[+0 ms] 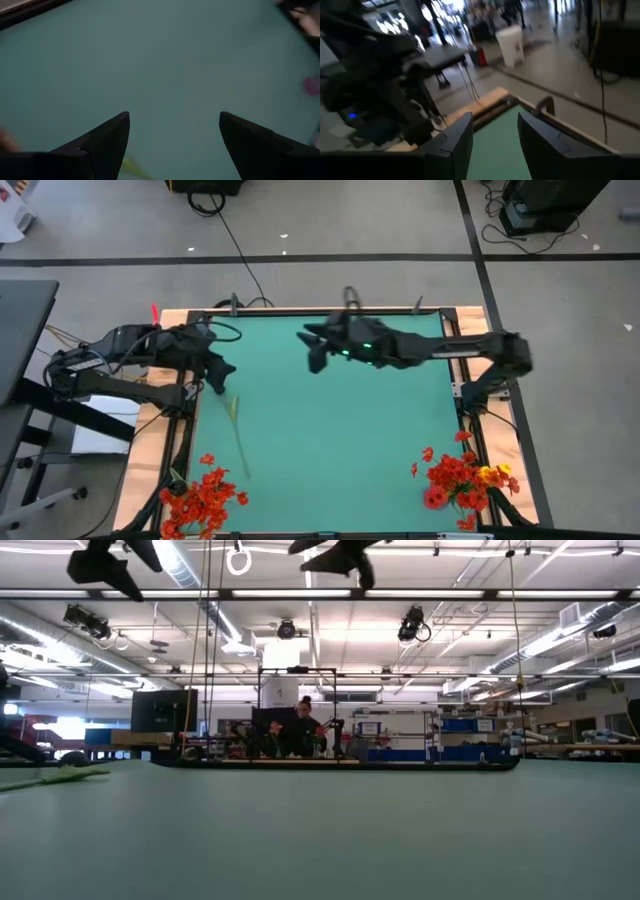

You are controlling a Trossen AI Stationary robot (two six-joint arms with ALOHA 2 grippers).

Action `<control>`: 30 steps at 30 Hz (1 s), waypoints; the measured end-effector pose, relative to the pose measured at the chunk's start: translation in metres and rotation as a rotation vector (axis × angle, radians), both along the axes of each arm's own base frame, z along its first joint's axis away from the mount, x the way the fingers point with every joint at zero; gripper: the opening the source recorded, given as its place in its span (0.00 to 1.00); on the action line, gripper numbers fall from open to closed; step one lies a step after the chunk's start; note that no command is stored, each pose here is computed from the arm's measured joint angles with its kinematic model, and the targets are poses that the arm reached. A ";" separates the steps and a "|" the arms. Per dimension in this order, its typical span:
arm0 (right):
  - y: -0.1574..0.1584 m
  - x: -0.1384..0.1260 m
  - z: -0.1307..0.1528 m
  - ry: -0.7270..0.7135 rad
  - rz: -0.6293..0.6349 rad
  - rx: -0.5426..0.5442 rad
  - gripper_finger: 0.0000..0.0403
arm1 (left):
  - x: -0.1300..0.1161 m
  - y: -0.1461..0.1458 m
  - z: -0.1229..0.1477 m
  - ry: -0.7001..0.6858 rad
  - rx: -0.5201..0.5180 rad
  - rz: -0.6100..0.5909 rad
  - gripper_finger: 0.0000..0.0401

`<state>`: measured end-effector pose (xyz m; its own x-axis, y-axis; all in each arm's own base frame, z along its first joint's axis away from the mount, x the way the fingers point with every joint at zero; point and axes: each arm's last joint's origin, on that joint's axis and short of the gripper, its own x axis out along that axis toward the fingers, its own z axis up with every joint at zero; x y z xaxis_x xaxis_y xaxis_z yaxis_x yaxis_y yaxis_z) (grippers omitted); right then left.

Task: Sort flowers into vase by color
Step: Put the black tulip into the transparent vase

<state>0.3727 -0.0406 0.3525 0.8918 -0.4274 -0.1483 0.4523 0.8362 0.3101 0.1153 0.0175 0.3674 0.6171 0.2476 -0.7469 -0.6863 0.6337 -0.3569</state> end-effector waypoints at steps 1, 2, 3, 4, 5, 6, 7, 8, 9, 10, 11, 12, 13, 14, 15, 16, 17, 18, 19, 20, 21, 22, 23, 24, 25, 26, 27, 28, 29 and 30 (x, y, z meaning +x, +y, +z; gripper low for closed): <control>-0.002 0.009 0.000 0.022 -0.003 0.018 0.41 | -0.002 0.000 -0.001 0.017 0.000 0.022 0.78; -0.004 0.017 -0.001 0.046 0.004 0.036 0.41 | -0.003 0.001 -0.002 0.033 0.001 0.040 0.78; -0.006 0.025 -0.004 0.076 0.006 0.060 0.41 | -0.004 0.001 -0.003 0.048 0.000 0.058 0.78; -0.009 0.033 -0.006 0.091 0.010 0.093 0.41 | -0.006 0.001 -0.004 0.063 -0.004 0.072 0.78; -0.011 0.041 -0.009 0.108 0.016 0.135 0.41 | -0.007 0.001 -0.005 0.078 -0.011 0.087 0.78; -0.013 0.048 -0.013 0.126 0.020 0.173 0.41 | -0.009 0.001 -0.006 0.093 -0.017 0.095 0.78; -0.014 0.056 -0.017 0.141 0.031 0.205 0.41 | -0.010 0.000 -0.007 0.109 -0.021 0.100 0.78; -0.016 0.063 -0.020 0.151 0.045 0.229 0.41 | -0.013 0.000 -0.008 0.124 -0.023 0.102 0.78; -0.017 0.069 -0.023 0.161 0.056 0.248 0.41 | -0.016 0.000 -0.008 0.137 -0.026 0.104 0.78; -0.017 0.076 -0.027 0.171 0.067 0.262 0.41 | -0.018 0.000 -0.009 0.148 -0.027 0.105 0.78; -0.017 0.081 -0.029 0.174 0.073 0.275 0.41 | -0.022 -0.001 -0.009 0.153 -0.027 0.105 0.78; -0.018 0.087 -0.033 0.180 0.075 0.286 0.41 | -0.025 -0.001 -0.009 0.153 -0.027 0.106 0.78; -0.018 0.092 -0.037 0.184 0.079 0.298 0.41 | -0.028 -0.001 -0.008 0.150 -0.028 0.108 0.78; -0.018 0.098 -0.042 0.189 0.086 0.312 0.41 | -0.031 -0.002 -0.008 0.144 -0.030 0.111 0.78; -0.019 0.103 -0.047 0.192 0.087 0.326 0.41 | -0.034 -0.002 -0.008 0.138 -0.035 0.118 0.78; -0.018 0.108 -0.053 0.197 0.094 0.343 0.41 | -0.038 -0.003 -0.007 0.136 -0.041 0.126 0.78; -0.017 0.113 -0.059 0.205 0.099 0.358 0.41 | -0.042 -0.003 -0.007 0.135 -0.047 0.138 0.78; -0.016 0.118 -0.066 0.211 0.099 0.372 0.41 | -0.045 -0.003 -0.008 0.135 -0.053 0.155 0.78; -0.016 0.123 -0.072 0.218 0.098 0.384 0.41 | -0.049 -0.003 -0.008 0.140 -0.059 0.174 0.78; -0.014 0.127 -0.079 0.227 0.100 0.394 0.41 | -0.052 -0.004 -0.009 0.151 -0.065 0.189 0.78; -0.013 0.132 -0.085 0.234 0.105 0.405 0.41 | -0.055 -0.004 -0.010 0.169 -0.075 0.207 0.78; -0.010 0.136 -0.092 0.244 0.113 0.416 0.41 | -0.057 -0.004 -0.011 0.184 -0.085 0.228 0.78; -0.008 0.140 -0.099 0.253 0.121 0.426 0.41 | -0.058 -0.004 -0.011 0.188 -0.093 0.252 0.78; -0.006 0.144 -0.105 0.261 0.129 0.438 0.41 | -0.057 -0.004 -0.012 0.182 -0.101 0.266 0.78; -0.003 0.147 -0.112 0.272 0.132 0.449 0.41 | -0.056 -0.004 -0.013 0.179 -0.108 0.276 0.78; -0.001 0.150 -0.118 0.279 0.134 0.460 0.41 | -0.055 -0.004 -0.015 0.181 -0.116 0.285 0.78; 0.001 0.153 -0.123 0.285 0.137 0.471 0.41 | -0.052 -0.004 -0.018 0.190 -0.126 0.289 0.78; 0.003 0.155 -0.128 0.293 0.141 0.482 0.41 | -0.049 -0.003 -0.023 0.211 -0.133 0.290 0.78; 0.005 0.157 -0.132 0.298 0.151 0.493 0.41 | -0.047 -0.004 -0.029 0.242 -0.143 0.287 0.78; 0.007 0.159 -0.136 0.299 0.160 0.508 0.41 | -0.044 -0.004 -0.035 0.271 -0.160 0.282 0.78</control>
